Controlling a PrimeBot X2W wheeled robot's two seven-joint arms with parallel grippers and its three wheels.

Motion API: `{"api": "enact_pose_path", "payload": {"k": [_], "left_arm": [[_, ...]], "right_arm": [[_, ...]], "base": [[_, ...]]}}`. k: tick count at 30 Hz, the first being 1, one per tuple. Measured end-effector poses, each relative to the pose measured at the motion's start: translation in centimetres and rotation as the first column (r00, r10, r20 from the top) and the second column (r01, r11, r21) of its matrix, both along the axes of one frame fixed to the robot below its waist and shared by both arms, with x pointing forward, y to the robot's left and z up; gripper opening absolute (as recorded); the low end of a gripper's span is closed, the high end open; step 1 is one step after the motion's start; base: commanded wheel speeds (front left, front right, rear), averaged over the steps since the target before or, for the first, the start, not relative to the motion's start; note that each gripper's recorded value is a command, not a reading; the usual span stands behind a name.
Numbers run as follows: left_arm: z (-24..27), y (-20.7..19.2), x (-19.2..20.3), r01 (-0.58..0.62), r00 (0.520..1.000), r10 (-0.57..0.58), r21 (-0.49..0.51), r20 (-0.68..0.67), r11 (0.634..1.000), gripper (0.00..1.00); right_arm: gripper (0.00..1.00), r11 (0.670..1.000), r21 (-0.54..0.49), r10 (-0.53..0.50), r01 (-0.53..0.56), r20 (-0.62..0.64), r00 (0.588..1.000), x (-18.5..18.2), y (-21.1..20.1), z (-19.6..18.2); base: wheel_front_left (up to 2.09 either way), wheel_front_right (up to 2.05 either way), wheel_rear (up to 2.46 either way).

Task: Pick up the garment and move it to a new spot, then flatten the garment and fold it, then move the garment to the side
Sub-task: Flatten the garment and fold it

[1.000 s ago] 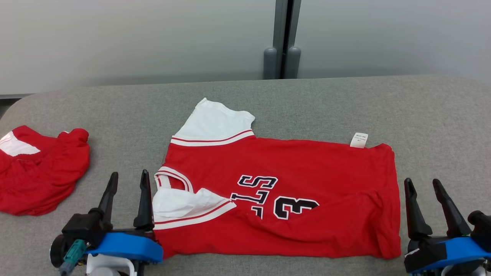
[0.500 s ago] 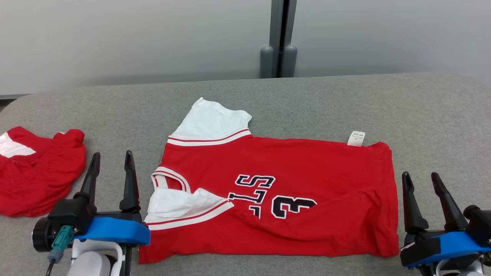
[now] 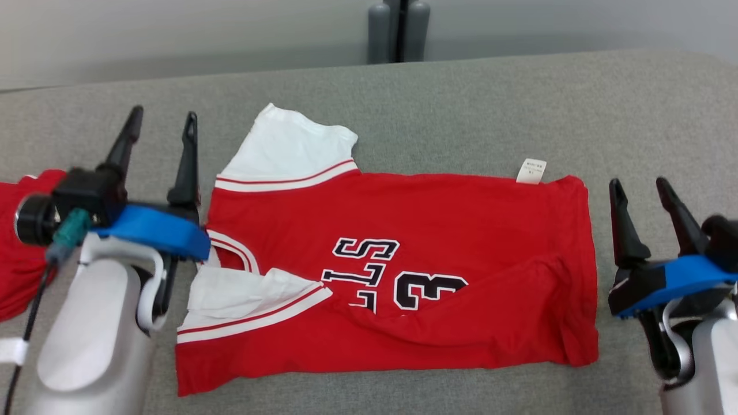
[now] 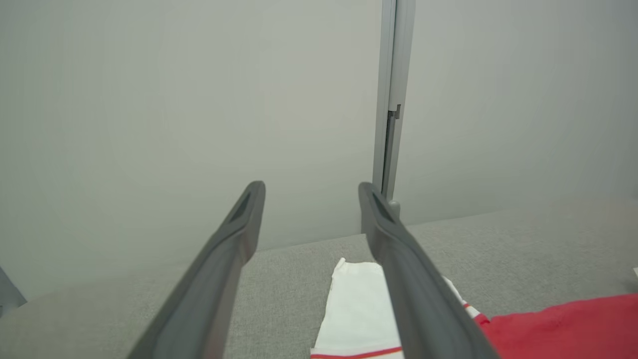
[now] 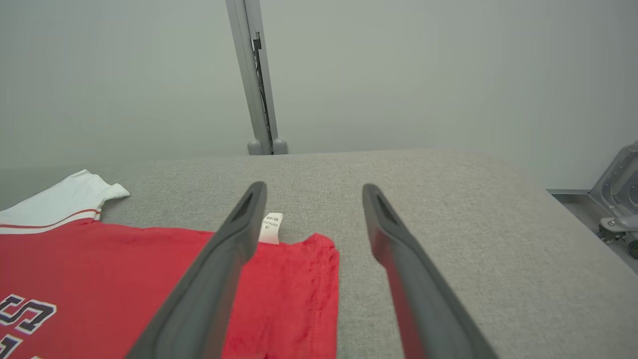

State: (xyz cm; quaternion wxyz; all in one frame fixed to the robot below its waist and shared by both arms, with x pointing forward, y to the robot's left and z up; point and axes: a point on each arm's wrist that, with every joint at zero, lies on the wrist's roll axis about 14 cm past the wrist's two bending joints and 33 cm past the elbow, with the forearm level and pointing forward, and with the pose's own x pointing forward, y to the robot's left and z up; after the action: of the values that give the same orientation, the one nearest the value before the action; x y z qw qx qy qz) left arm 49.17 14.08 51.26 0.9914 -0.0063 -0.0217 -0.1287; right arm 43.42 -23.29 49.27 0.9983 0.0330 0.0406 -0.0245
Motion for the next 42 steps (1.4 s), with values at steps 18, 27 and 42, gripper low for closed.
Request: {"api": "enact_pose_path", "payload": {"k": [18,27,42], "left_arm": [[-9.3,-6.7,12.3,0.266,0.899,-0.204,0.114,-0.388,0.957,1.0],[-15.4,-7.1,12.4,0.334,0.79,-0.2,0.132,-0.579,0.933,1.0],[-18.0,-7.0,12.3,0.347,0.698,-0.184,0.102,-0.692,0.932,0.0]], "right_arm": [[1.0,0.999,-0.05,0.007,-0.016,-0.173,0.985,7.0,-1.5,-6.6],[1.0,0.998,-0.054,-0.001,-0.01,-0.197,0.98,7.5,-2.1,-8.4],[1.0,0.997,-0.054,0.04,-0.056,-0.263,0.964,8.1,-1.2,-9.7]], "base": [[0.0,0.0,0.0],[0.0,0.0,0.0],[0.0,0.0,0.0]]}}
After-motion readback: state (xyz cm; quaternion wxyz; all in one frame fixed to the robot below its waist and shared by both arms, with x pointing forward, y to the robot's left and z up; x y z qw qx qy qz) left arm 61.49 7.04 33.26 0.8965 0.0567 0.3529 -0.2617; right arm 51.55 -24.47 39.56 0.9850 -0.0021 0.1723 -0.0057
